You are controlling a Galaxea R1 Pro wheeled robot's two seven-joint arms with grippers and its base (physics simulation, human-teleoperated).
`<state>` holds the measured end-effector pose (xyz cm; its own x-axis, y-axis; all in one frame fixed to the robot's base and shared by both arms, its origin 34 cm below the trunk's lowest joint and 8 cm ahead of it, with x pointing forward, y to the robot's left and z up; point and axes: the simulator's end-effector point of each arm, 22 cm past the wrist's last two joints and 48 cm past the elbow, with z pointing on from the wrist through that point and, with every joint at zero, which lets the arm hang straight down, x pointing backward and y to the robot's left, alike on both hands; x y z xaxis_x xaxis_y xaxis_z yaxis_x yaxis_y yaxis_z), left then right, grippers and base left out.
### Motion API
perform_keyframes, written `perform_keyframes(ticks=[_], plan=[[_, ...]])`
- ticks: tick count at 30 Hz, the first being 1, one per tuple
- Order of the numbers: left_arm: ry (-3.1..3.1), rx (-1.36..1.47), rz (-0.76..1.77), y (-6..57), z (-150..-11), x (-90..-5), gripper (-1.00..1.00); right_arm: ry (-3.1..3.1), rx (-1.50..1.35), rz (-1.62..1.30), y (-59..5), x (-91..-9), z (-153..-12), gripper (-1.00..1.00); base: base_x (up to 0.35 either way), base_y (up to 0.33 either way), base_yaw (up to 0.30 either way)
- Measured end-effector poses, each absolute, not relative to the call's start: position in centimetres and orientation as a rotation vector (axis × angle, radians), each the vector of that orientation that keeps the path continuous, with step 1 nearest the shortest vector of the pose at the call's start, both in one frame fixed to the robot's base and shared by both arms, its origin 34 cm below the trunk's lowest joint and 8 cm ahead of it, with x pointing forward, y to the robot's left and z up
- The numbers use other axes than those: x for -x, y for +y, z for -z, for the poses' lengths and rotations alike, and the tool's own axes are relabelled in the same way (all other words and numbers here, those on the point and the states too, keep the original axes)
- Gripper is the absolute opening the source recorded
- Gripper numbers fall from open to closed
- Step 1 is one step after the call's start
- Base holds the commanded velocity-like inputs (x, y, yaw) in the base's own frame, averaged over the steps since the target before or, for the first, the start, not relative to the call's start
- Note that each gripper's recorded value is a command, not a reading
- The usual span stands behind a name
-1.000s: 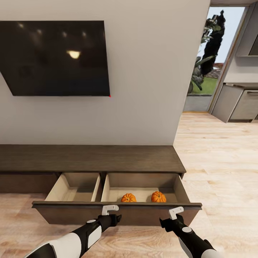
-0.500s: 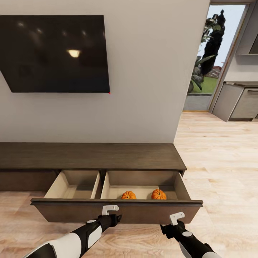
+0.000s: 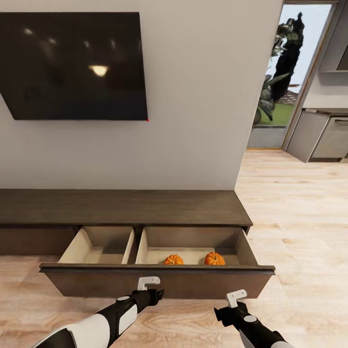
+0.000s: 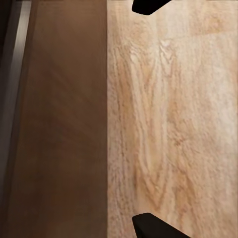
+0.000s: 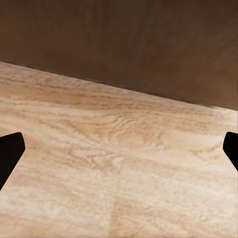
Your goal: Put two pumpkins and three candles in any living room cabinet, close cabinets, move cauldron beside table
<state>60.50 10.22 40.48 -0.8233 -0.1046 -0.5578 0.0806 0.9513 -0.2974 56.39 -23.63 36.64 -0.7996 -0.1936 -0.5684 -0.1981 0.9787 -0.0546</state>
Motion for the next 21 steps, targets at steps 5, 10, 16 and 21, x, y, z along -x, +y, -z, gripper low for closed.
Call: perform_keyframes(ticks=[5,10,16,21], plan=[[2.504,0.017,0.413,10.2,-39.4,-60.3,1.0,2.519,0.27,-0.009,-23.7,-56.2,-35.6,1.0,0.0,0.0,0.0],[2.503,0.017,0.414,10.2,-38.4,-60.1,1.0,2.502,0.266,-0.009,-24.0,-56.5,-34.9,1.0,0.0,0.0,0.0],[2.504,0.017,0.414,10.2,-37.1,-59.9,1.0,2.501,0.267,-0.011,-23.9,-56.3,-33.6,1.0,0.0,0.0,0.0],[2.503,0.017,0.415,10.1,-36.1,-59.7,1.0,2.498,0.269,-0.013,-23.9,-56.1,-32.6,1.0,0.0,0.0,0.0]])
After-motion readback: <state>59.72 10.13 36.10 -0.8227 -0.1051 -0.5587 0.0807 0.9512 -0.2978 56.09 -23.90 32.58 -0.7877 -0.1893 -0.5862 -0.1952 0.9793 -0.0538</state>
